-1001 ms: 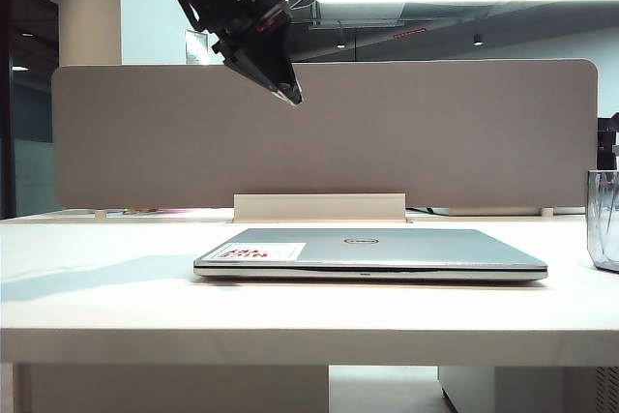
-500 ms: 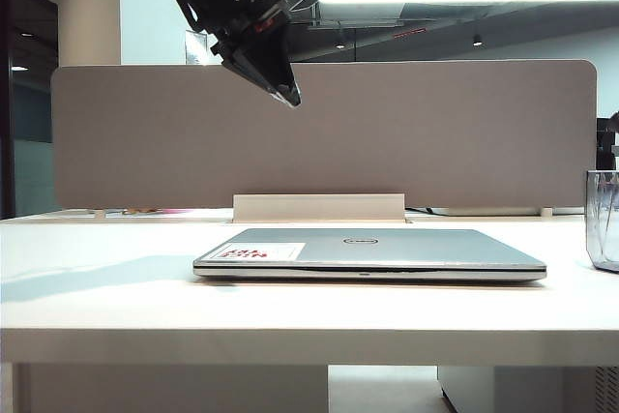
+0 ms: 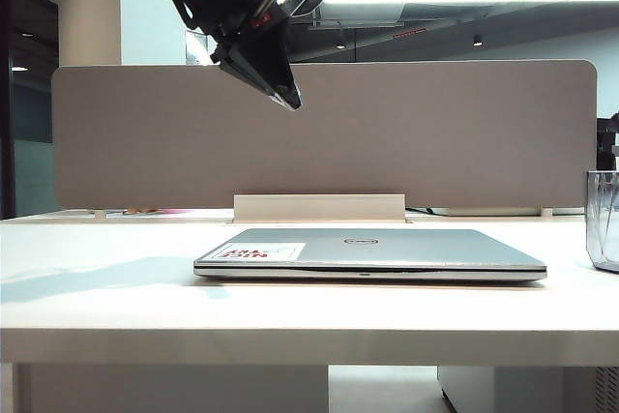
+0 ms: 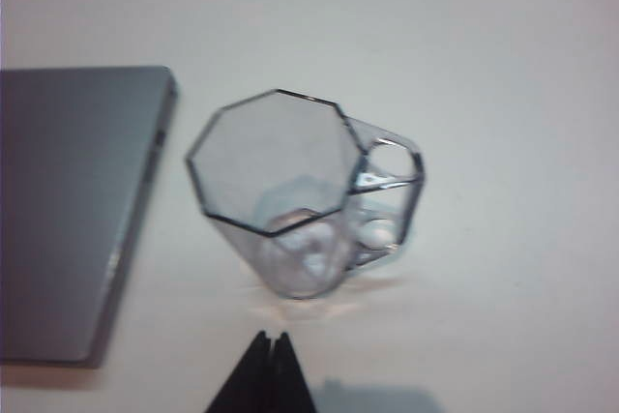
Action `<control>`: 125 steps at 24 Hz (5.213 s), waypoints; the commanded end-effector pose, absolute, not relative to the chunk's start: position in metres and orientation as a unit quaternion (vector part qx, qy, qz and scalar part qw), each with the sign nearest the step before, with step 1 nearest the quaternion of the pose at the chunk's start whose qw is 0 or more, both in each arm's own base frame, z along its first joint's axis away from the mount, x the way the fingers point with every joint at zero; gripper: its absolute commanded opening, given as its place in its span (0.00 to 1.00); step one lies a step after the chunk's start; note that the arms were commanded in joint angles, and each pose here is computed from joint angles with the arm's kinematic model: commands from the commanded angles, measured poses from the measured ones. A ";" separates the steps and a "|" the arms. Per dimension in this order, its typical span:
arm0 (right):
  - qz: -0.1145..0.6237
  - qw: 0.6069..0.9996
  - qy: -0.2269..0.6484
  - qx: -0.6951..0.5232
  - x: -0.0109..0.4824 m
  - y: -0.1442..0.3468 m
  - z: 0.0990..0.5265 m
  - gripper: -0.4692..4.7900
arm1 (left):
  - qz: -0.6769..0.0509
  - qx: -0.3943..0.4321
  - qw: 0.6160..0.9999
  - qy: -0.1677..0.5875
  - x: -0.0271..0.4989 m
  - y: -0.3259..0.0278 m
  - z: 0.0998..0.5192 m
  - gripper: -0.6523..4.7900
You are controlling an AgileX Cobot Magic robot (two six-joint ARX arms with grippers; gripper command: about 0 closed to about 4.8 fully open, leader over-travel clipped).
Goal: Pick up the water cup and place it on the right side of the laptop.
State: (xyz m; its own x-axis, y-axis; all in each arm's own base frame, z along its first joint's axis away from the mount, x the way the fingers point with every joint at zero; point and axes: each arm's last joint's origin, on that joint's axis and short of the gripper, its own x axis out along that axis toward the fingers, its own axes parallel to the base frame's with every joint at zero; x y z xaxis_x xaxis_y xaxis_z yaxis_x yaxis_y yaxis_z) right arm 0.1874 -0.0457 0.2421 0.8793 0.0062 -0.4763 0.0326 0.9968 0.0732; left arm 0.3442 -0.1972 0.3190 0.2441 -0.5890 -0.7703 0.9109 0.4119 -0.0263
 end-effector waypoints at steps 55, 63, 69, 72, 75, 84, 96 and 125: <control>0.025 0.993 0.065 0.091 0.097 -0.001 0.152 0.09 | -0.474 0.247 0.779 0.326 0.287 -0.165 0.388 0.11; 0.010 0.996 0.048 0.081 0.097 -0.002 0.155 0.09 | -0.470 0.250 0.787 0.311 0.276 -0.159 0.400 0.11; 0.018 0.993 0.083 0.083 0.096 -0.001 0.148 0.09 | -0.439 0.269 0.804 0.299 0.260 -0.148 0.416 0.11; 0.018 0.993 0.082 0.083 0.096 -0.001 0.148 0.09 | -0.433 0.271 0.806 0.297 0.256 -0.146 0.419 0.11; 0.018 0.993 0.082 0.083 0.096 -0.001 0.148 0.09 | -0.429 0.273 0.809 0.295 0.255 -0.145 0.420 0.11; 0.018 0.993 0.082 0.083 0.096 -0.001 0.148 0.09 | -0.369 0.280 0.838 0.289 0.244 -0.125 0.435 0.11; 0.018 0.993 0.081 0.083 0.096 -0.001 0.148 0.09 | -0.292 0.226 0.917 0.152 0.197 -0.070 0.485 0.11; 0.018 0.993 0.081 0.083 0.096 -0.001 0.148 0.09 | -0.128 0.082 0.988 0.016 0.099 -0.009 0.248 0.11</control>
State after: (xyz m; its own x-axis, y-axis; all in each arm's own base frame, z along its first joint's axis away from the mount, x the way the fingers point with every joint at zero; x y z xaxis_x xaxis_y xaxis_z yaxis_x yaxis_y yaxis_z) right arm 0.0960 -0.0012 0.1489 0.9848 0.0497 -0.1662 -0.0207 0.9849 0.1721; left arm 0.0983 -0.0090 0.2499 0.9677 -0.2420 -0.0702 0.2513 0.9480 0.1954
